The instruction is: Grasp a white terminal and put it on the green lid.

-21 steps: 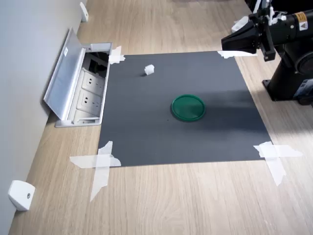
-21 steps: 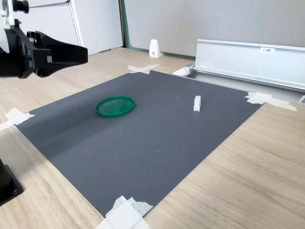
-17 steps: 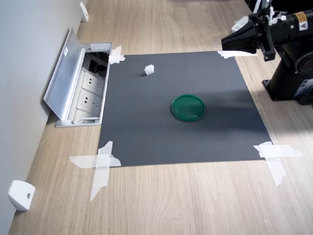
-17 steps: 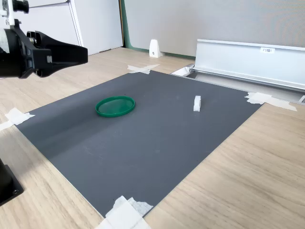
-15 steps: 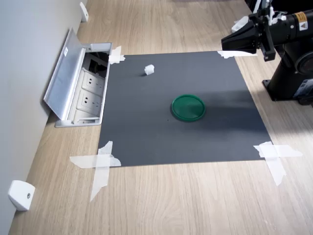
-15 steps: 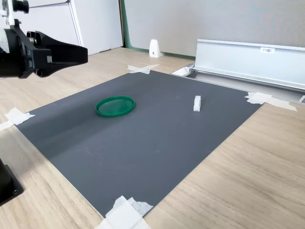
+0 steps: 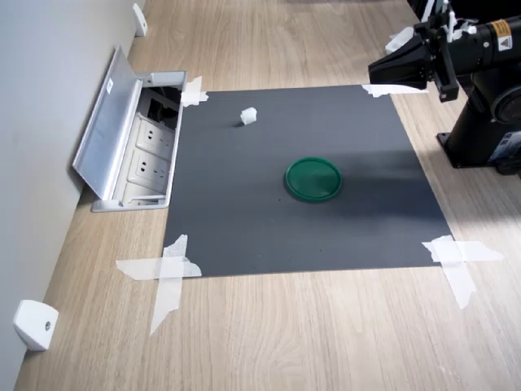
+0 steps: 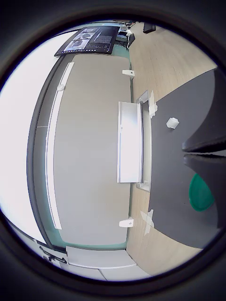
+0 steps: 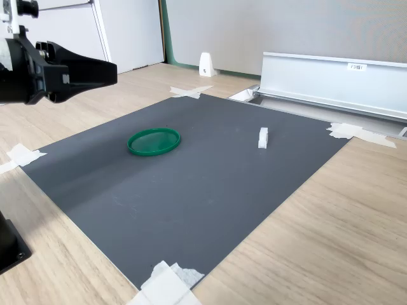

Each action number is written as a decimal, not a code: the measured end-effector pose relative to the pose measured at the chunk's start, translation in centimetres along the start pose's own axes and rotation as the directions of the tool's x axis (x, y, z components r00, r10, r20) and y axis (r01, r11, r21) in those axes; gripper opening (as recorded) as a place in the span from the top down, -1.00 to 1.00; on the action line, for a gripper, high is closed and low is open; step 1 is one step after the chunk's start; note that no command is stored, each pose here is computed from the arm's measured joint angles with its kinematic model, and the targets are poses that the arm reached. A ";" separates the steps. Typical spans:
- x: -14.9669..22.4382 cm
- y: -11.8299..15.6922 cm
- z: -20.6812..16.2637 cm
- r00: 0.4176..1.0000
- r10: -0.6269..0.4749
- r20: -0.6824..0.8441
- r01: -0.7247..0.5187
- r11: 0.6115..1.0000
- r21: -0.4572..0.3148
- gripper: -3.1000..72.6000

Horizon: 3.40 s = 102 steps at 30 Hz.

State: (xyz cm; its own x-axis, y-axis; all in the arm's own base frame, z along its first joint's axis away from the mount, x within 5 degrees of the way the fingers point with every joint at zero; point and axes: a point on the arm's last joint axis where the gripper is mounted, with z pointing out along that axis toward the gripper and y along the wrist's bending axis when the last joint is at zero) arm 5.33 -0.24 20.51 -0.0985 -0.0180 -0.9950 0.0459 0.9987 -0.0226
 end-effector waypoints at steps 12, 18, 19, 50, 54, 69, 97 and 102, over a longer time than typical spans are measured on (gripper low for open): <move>0.0 0.0 0.0 1.000 0.000 0.000 0.000 1.000 0.000 0.94; 0.0 0.0 0.0 1.000 0.000 0.000 0.000 1.000 0.000 0.94; 0.0 0.0 0.0 1.000 0.000 0.000 0.000 1.000 0.000 0.94; -9.2 -0.2 1.0 0.984 -0.025 -0.176 0.023 1.000 -0.010 0.94; -10.5 -0.4 2.2 0.935 -0.060 -0.348 0.060 0.998 -0.011 0.94; -8.7 -0.8 13.5 0.546 -0.385 -0.744 0.266 0.922 -0.281 0.94; -4.1 -7.6 28.6 0.335 -0.326 -0.884 0.128 0.945 -0.300 -0.71; -3.1 -7.9 30.1 0.332 -0.304 -0.893 0.115 0.953 -0.282 -0.71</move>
State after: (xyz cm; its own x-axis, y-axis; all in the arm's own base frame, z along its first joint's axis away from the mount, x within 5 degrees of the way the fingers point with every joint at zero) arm 35.20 -9.50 20.83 -0.9343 -0.2671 -0.2362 -0.2478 0.9627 -0.1085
